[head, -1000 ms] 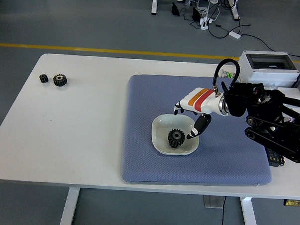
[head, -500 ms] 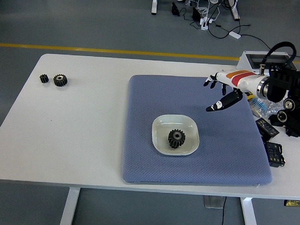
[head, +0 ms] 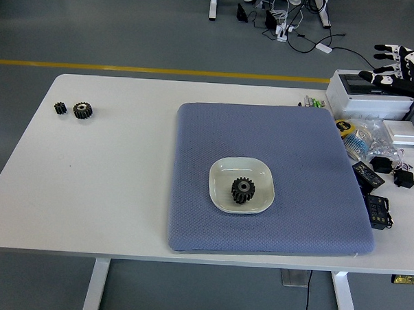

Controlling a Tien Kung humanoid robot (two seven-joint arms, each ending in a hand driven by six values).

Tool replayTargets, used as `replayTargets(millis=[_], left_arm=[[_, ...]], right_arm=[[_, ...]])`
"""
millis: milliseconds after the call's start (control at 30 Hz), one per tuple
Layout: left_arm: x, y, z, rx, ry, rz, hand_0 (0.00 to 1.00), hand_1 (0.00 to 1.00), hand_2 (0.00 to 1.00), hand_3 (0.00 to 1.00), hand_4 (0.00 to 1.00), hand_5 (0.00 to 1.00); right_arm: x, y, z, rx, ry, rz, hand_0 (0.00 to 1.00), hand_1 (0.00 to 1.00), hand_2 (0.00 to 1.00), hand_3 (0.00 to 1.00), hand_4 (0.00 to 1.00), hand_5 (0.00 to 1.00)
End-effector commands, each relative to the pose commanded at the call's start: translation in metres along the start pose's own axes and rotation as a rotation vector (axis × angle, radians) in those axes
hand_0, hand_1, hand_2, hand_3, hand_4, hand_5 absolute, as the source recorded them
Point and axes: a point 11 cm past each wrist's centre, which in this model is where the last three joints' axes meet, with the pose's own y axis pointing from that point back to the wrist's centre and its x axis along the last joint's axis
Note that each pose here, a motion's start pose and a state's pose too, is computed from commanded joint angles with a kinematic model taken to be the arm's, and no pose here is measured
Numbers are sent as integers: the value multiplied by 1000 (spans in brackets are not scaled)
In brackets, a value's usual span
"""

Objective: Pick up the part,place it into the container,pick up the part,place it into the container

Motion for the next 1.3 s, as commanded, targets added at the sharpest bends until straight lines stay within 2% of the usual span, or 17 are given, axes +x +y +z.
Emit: replayTargets(millis=[167,200,367,400,500,567,600,767,800,1033,1200,1300], left_arm=[[-1,0,0,-1,0,-2,717,699,746,617,752,696],[-1,0,-2,3,-2,-1,716,698,746,616,755,698],[-1,1,-9,18,-8,-2,716,698,746,616,755,698],[-1,1,-10,19,-7,-2,716,698,746,617,754,698],[-2,1,-12,21,-9,-4,716,698,746,617,754,698],[-3,1,-13,23,-11,-5,716,698,746,617,754,698],[-2,1,-14,24,-12,-5,716,698,746,616,755,698],[0,1,-13,22,-16,-1,716,698,746,616,755,698],[0,1,-13,22,-16,-1,715,697,746,615,755,699],[-5,1,-7,7,-19,-11,715,698,746,615,755,698],[-4,1,-6,7,-22,-11,714,698,746,615,755,698],[-1,0,-6,8,-21,-4,714,698,746,615,755,698]], right_arm=[[17,11,14,23,-252,95,712,719,861,898,998,555],[20,14,17,28,-305,113,751,749,857,891,998,636],[35,32,33,40,-600,178,751,749,857,891,998,636],[36,36,36,41,-656,184,815,795,855,882,998,886],[37,46,42,50,-792,191,815,795,855,882,998,886],[34,55,45,52,-819,177,815,795,855,882,998,886],[31,60,47,53,-824,164,887,839,867,897,998,998],[17,77,54,62,-868,145,887,839,867,897,998,998],[16,80,56,64,-873,147,997,904,912,937,998,998],[13,105,67,40,-798,162,998,901,909,933,998,998],[4,121,81,9,-742,156,975,892,901,922,998,998],[-3,133,94,-14,-729,188,975,892,901,922,998,998]])
